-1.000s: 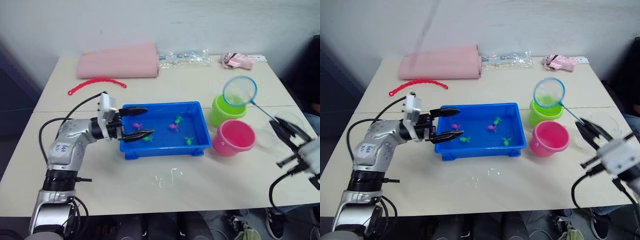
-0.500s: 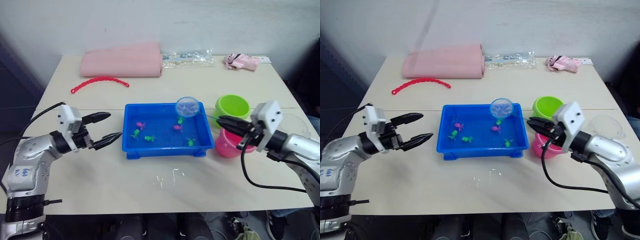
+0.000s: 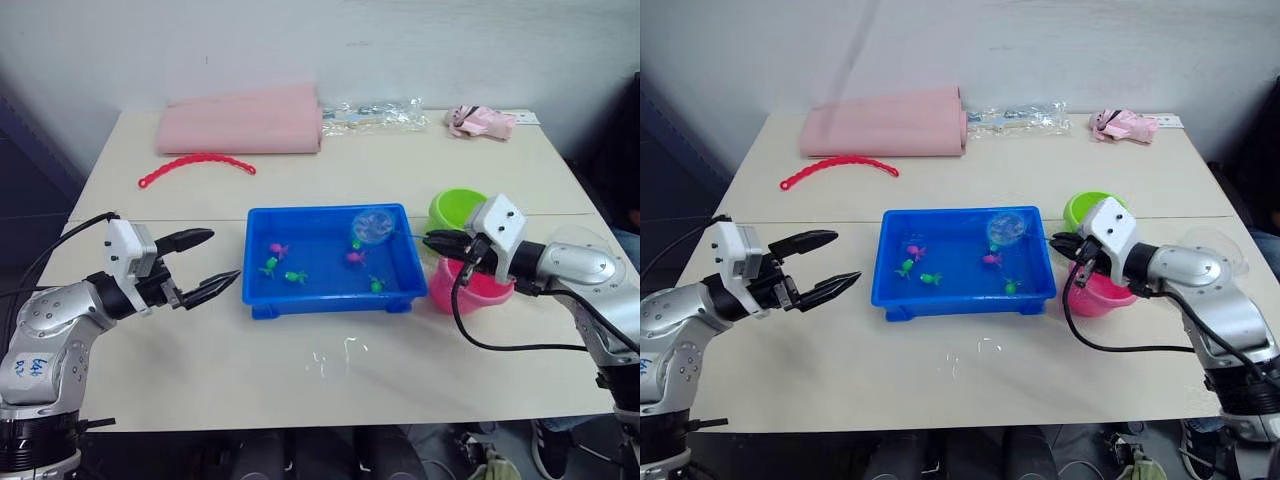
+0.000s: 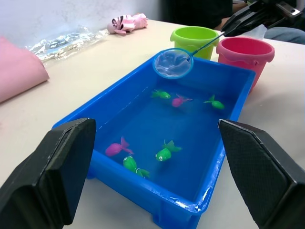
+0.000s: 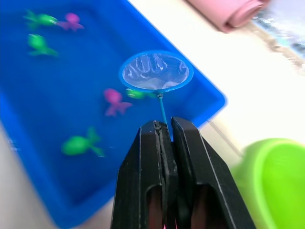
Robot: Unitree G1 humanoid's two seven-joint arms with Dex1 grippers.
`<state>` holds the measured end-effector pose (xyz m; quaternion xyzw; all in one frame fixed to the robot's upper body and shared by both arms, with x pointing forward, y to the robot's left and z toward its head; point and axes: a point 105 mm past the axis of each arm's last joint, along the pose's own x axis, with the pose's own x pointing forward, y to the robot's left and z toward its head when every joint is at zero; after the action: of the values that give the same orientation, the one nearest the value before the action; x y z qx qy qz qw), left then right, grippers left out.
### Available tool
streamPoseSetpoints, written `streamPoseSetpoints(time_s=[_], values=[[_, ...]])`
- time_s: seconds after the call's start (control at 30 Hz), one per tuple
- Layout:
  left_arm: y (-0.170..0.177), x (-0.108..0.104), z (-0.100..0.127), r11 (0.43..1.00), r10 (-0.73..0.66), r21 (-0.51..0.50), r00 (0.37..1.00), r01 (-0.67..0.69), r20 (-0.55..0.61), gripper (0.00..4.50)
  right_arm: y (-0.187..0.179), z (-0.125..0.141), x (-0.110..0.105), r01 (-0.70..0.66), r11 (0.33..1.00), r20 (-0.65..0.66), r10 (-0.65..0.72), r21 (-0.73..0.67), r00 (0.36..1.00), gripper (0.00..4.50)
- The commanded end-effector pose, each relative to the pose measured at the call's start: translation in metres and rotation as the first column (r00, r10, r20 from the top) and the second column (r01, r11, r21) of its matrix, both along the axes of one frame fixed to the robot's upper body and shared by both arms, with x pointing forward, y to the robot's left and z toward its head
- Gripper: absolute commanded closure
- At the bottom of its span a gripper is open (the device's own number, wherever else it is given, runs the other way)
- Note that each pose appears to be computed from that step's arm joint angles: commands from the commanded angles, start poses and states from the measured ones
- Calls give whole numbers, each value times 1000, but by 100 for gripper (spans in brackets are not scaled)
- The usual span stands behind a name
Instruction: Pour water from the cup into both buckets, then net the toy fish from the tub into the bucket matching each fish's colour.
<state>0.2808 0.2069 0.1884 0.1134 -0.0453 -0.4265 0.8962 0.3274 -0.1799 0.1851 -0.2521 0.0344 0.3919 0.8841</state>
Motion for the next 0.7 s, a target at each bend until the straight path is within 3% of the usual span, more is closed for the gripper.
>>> streamPoseSetpoints(time_s=[0.03, 0.23, 0.7], values=[[-7, -2, 11, 1000, -16, -17, 999, 17, 49, 4, -6, 7, 6, -1, 980, 131, 28, -200, 991, 450], [-11, 0, 13, 999, -30, -20, 998, 31, 50, 4, -17, -2, 6, 14, 907, 181, 69, -421, 981, 450], [-16, 3, 14, 998, -54, -22, 998, 55, 45, 4, -3, -10, -6, -81, 865, 33, 112, -495, 993, 450]])
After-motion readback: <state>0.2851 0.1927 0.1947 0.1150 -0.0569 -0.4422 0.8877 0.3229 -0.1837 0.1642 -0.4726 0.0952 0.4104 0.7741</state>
